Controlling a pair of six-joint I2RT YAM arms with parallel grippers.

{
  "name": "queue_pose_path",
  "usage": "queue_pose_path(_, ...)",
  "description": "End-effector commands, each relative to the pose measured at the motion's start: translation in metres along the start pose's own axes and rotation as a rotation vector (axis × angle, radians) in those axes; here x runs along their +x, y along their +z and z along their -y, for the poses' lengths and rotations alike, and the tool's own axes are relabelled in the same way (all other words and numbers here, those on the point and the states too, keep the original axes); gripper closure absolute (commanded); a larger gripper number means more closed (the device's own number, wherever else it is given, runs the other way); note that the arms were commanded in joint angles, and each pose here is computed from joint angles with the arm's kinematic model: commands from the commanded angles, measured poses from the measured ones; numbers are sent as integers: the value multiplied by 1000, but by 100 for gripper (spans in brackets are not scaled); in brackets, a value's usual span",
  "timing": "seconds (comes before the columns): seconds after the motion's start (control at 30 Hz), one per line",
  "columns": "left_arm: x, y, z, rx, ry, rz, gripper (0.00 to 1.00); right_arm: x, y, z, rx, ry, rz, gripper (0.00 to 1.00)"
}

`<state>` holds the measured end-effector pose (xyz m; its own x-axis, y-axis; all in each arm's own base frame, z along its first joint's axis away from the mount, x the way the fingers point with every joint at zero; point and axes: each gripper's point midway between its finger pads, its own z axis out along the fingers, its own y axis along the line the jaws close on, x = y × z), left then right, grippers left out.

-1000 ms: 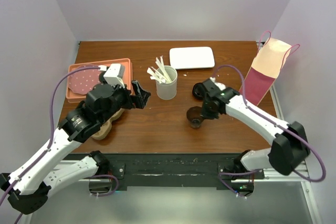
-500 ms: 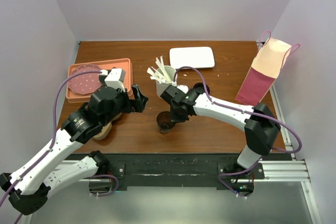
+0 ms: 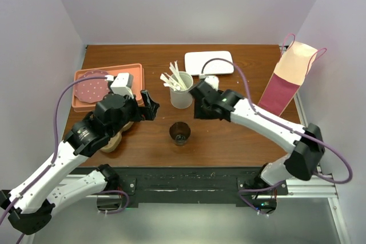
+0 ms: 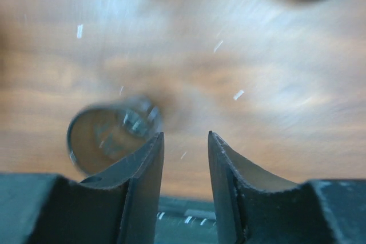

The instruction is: Pack the takeout coffee

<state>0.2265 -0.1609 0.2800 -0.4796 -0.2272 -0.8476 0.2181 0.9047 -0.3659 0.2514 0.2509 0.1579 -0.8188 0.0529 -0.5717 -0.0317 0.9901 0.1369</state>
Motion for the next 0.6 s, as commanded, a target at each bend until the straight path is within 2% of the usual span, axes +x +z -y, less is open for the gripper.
queue_pose_path(0.0,-23,-11,3,-1,-41,71,1,-65,3,46,23,-26,193,58)
queue_pose_path(0.07,-26,-13,4,4,-46,76,1,-82,18,70,49,32,204,59)
queue_pose_path(0.13,-28,-15,4,3,-41,78,1,-93,32,83,11,75,159,60)
queue_pose_path(0.23,-33,-21,5,11,-32,87,2,-107,59,72,-63,7,119,61)
queue_pose_path(0.3,-34,-24,6,20,-21,84,2,-101,85,74,-28,-54,41,59)
queue_pose_path(0.33,-36,-26,6,23,-17,89,2,-113,86,68,-40,-62,49,57)
queue_pose_path(0.4,-36,-30,2,13,-18,94,2,-107,105,70,-14,-78,-1,55)
queue_pose_path(0.57,-34,-38,-5,-2,-36,100,2,-111,124,80,48,-71,-12,53)
